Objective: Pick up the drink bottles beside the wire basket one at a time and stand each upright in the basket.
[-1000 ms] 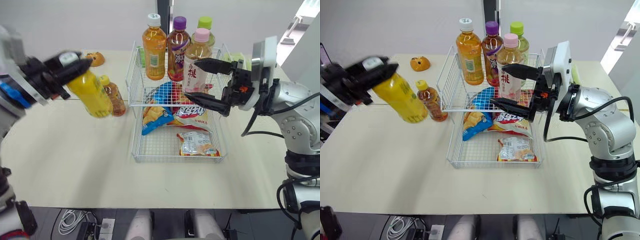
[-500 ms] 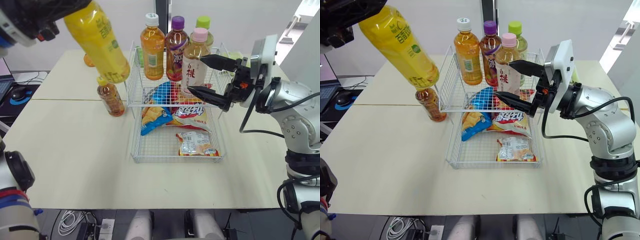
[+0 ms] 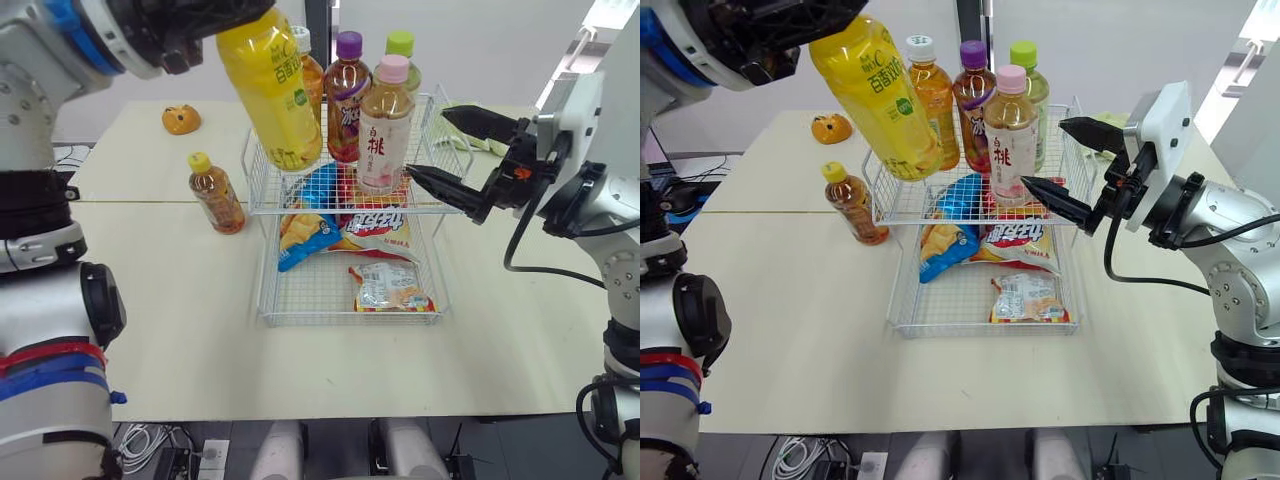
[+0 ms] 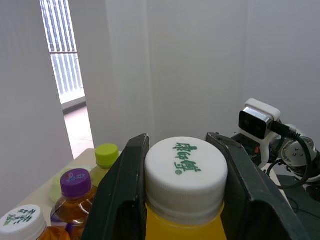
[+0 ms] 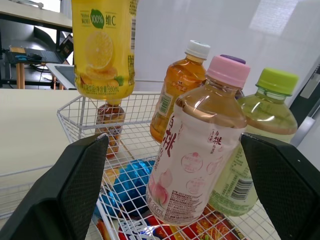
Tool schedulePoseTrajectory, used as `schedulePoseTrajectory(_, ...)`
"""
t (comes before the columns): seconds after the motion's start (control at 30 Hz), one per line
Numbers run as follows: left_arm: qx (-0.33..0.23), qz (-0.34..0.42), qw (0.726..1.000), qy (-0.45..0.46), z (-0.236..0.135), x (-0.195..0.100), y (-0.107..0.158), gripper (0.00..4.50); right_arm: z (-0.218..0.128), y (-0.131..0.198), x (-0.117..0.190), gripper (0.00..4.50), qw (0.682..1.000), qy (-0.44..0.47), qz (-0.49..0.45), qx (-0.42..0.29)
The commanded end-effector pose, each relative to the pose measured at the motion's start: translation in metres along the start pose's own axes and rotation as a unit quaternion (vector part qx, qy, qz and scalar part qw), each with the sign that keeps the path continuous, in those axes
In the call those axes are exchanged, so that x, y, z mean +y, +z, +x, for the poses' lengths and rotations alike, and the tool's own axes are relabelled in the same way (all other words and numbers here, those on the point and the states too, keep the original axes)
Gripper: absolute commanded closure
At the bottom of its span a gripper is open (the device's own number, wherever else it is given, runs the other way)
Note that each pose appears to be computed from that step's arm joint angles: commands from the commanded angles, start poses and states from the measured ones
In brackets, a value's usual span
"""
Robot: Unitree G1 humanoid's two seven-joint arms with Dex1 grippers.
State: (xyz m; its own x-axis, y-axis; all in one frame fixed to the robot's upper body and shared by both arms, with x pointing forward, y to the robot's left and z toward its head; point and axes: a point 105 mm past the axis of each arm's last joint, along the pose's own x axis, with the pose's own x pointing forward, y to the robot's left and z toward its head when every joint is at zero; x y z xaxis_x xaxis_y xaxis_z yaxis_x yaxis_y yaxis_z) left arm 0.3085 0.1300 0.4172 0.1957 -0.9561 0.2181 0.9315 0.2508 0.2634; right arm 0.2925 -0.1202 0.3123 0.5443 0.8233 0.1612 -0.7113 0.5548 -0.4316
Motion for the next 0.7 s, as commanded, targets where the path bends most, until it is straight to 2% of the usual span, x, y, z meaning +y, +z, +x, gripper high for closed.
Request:
schedulePoseTrajectory(0.03, -0.026, 0.040, 0.998, -0.027, 0.007, -0.007, 0.020, 3.12, -0.006, 0.014, 0.003, 0.00, 1.000, -0.001, -0.020, -0.011)
schedulePoseTrajectory(0.7, 0.020, 0.081, 0.997, -0.006, 0.040, 0.024, -0.044, 3.12, -0.008, 0.015, 0.028, 0.00, 0.999, 0.030, -0.008, -0.008)
